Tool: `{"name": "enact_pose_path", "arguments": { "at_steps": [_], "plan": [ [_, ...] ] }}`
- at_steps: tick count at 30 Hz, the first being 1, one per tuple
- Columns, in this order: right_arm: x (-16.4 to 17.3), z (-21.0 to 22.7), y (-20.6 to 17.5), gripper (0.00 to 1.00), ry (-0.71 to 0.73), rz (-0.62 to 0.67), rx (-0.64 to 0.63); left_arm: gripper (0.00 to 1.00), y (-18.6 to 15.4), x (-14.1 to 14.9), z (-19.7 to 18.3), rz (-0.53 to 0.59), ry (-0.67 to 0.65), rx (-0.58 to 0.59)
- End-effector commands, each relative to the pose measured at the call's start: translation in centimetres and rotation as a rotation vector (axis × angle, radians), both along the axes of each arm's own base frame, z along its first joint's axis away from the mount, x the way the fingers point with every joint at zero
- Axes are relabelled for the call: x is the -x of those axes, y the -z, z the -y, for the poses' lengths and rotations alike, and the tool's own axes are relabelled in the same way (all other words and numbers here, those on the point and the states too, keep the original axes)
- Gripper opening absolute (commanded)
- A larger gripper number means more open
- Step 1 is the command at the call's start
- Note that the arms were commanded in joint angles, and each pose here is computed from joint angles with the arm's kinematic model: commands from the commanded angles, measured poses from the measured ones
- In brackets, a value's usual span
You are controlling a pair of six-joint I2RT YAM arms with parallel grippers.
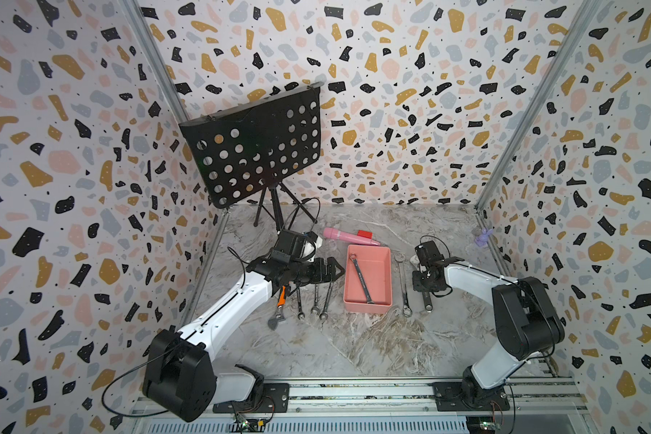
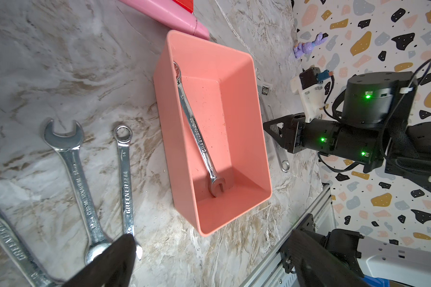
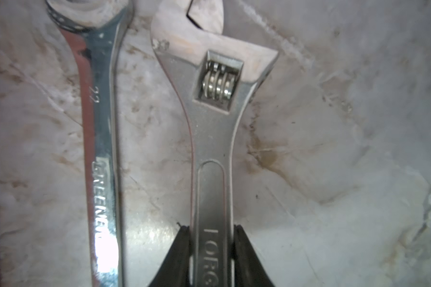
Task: Take out the wrench from the storage box
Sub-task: Place the wrench at the center of the board.
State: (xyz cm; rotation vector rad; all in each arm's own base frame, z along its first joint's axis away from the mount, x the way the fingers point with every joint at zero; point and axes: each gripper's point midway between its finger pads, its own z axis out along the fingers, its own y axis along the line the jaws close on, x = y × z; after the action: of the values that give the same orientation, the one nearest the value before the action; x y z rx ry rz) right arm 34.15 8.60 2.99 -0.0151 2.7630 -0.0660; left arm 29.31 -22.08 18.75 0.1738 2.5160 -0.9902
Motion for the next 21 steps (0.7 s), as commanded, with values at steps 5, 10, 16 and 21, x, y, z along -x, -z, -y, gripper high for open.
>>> {"name": "enact_pose_path", "arguments": {
  "at_steps": [5, 10, 16, 21],
  "plan": [
    [0.5, 0.0, 0.7, 0.01, 0.008, -0.018, -0.013, 1.00, 0.3, -0.2, 0.1, 0.023, 0.011, -0.005],
    [1.1, 0.1, 1.8, 0.15, 0.007, -0.050, -0.008, 1.00, 0.7, -0.1, 0.1, 0.018, 0.014, -0.011],
    [1.2, 0.2, 1.7, 0.25, 0.004, -0.059, -0.004, 1.00, 1.1, 0.0, 0.0, 0.012, 0.016, -0.020],
    [1.4, 0.0, 0.9, 0.41, -0.008, -0.062, -0.012, 1.00, 1.1, 0.0, -0.1, 0.015, 0.018, -0.024]
  ]
}}
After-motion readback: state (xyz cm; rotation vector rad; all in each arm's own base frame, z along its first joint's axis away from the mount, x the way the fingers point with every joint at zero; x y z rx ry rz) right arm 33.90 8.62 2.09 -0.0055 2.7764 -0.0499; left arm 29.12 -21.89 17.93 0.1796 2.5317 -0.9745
